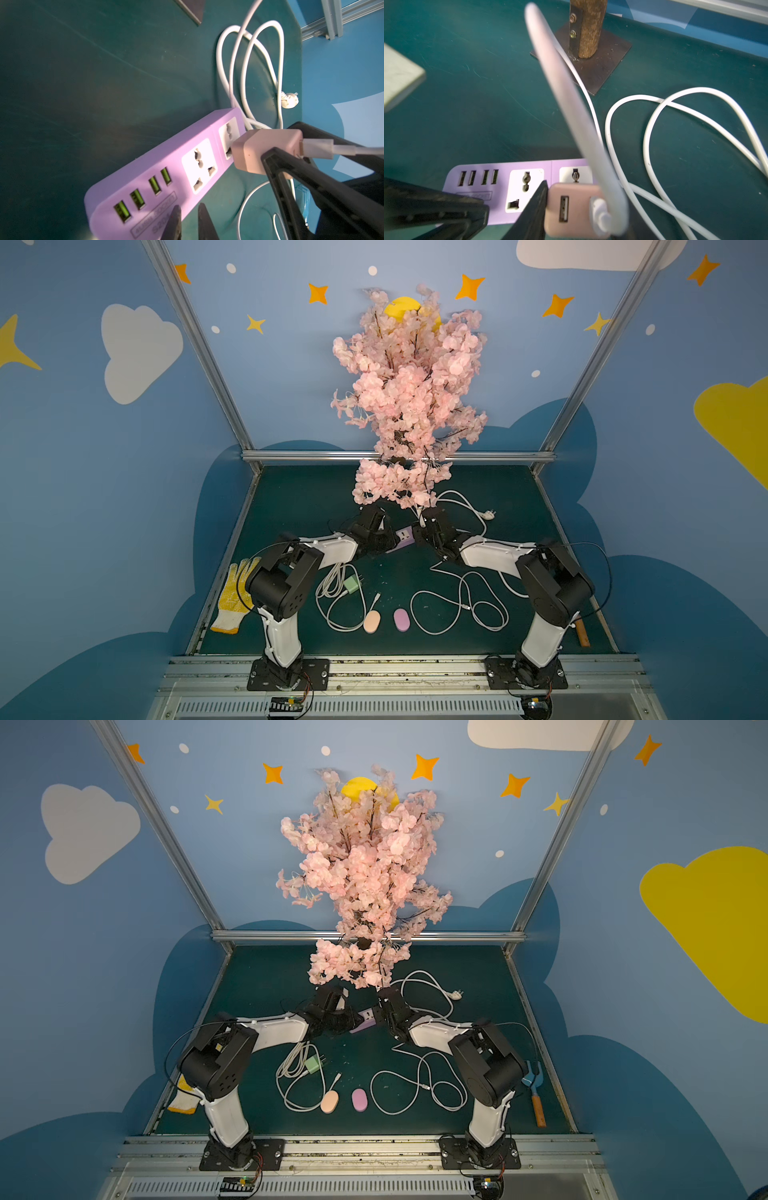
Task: Charge the bluetooth headset
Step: Insert the plug into the socket.
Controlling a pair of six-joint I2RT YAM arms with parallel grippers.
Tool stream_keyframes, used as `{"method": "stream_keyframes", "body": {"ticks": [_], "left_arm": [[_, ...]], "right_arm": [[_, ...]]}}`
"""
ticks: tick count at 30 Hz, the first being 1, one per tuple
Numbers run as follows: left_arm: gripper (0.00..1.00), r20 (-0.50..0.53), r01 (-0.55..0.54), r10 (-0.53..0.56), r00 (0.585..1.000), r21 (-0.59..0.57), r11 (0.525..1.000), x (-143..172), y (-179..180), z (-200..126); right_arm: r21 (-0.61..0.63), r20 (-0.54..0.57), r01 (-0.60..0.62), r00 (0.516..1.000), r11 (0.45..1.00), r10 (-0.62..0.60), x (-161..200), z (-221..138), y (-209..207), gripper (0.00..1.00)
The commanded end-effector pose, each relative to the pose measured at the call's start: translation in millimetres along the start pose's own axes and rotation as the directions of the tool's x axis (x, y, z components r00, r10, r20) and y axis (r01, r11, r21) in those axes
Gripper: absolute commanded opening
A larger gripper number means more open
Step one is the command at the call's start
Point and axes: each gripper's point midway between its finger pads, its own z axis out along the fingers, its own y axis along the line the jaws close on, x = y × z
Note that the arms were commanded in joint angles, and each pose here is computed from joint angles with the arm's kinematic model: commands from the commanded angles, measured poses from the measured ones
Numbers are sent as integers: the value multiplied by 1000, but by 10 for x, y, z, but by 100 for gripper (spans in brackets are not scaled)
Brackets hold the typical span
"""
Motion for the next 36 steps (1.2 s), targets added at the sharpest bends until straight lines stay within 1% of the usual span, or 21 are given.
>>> {"method": "stream_keyframes", "body": {"ticks": [1, 3, 6, 9, 14, 20, 23, 26, 36], "left_arm": [[17, -9, -6, 6, 1000, 3, 1000, -17, -17, 8], [17, -10, -6, 6, 1000, 1, 1000, -18, -13, 4], [17, -9, -11, 11, 1000, 3, 1000, -29, -31, -10], [17, -10, -12, 12, 1000, 2, 1000, -29, -30, -15], [17, -8, -11, 11, 1000, 0, 1000, -36, -22, -17], [17, -12, -7, 7, 1000, -4, 1000, -38, -1, 6], [16, -14, -5, 5, 1000, -6, 1000, -38, 0, 26], [17, -14, -2, 2, 1000, -7, 1000, -42, 9, 36], [16, -16, -2, 2, 1000, -12, 1000, -49, 28, 51]], "right_arm": [[-37, -226, 5, 974, 999, -13, 743, 79, 130, 0], [-25, -240, -22, 971, 999, 15, 788, 96, 91, 0], [-40, -253, -84, 965, 996, 71, 820, 112, 41, 0], [-39, -258, -106, 962, 994, 93, 833, 110, -4, 0], [-40, -286, -67, 957, 997, 53, 962, 125, 19, 0], [-11, -318, 17, 948, 1000, -19, 1170, 168, 52, 0], [-13, -339, 9, 941, 1000, -13, 1297, 199, 57, 0], [-23, -352, -24, 936, 999, 14, 1387, 216, 63, 0], [-17, -345, -47, 938, 999, 38, 1480, 84, 42, 0]]}}
